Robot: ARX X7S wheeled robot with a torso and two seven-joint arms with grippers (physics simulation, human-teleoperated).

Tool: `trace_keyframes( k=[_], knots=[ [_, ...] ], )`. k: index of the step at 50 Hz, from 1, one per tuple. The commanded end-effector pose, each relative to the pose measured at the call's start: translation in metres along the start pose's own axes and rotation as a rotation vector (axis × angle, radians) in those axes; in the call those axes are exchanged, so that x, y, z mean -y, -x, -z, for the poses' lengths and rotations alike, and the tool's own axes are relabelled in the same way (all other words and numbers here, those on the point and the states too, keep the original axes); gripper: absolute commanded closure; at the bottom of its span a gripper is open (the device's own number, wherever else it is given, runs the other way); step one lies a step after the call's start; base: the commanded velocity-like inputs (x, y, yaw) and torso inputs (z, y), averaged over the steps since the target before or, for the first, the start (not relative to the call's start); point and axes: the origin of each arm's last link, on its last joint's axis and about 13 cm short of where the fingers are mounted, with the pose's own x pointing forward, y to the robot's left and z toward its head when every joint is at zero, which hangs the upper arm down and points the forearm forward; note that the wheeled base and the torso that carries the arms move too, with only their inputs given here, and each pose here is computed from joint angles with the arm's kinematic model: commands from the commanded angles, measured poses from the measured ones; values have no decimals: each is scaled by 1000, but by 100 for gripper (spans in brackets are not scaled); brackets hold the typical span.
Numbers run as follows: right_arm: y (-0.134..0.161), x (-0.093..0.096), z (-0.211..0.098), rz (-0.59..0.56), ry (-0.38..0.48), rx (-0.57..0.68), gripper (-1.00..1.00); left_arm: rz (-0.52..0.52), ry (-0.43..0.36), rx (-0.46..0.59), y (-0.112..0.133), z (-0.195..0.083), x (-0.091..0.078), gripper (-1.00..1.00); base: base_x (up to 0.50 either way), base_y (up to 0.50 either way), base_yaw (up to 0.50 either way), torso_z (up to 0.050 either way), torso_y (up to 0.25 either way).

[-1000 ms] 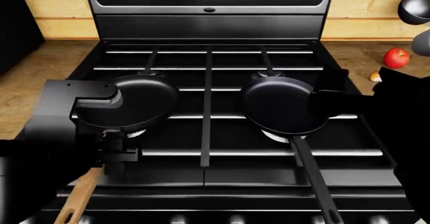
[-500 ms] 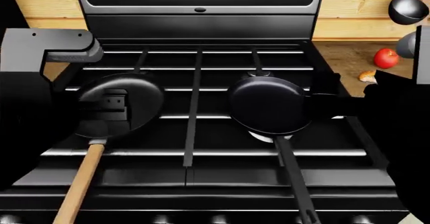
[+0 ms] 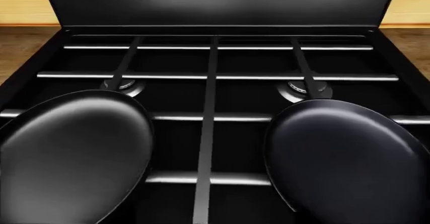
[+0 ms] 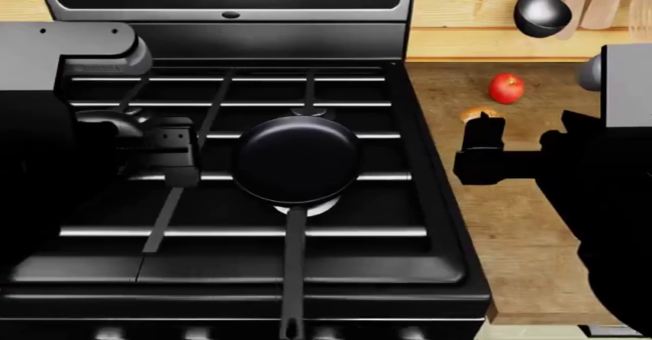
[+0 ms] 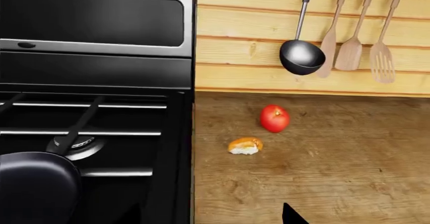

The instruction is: Place both pans onto different burners. Then place the tomato and the sushi on different pans.

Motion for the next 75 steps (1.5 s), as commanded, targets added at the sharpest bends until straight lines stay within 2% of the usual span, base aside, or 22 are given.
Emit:
trace_keyframes(
  k=[1,29,47,48,57,60,66,75],
  knots=[
    [-6,0,3,3,12,-11,-100,5,-8,-4,-5,0,2,-100,1,-500,0,0,0],
    [-18,-3,9,3,53,-28,-100,12,-5,-2,-12,1,3,-100,0,-500,0,0,0],
    [-18,-1,7,10,42,-2,-100,19,-7,-5,-12,2,4,-100,0,-500,0,0,0],
    [-18,-1,7,25,66,-9,-100,18,-6,-5,-12,2,4,-100,0,0,0,0,0],
    [-19,-2,8,26,80,-24,-100,21,-5,-1,-11,1,4,-100,0,0,0,0,0],
    [-18,-3,10,52,140,0,-100,20,-6,0,-11,1,4,-100,0,247,0,0,0],
    [-20,-3,9,50,101,1,-100,20,-7,-2,-11,2,3,-100,0,333,0,0,0],
    [-20,-4,11,32,110,-1,-100,26,-12,1,-11,1,4,-100,5,0,0,0,0]
  ],
)
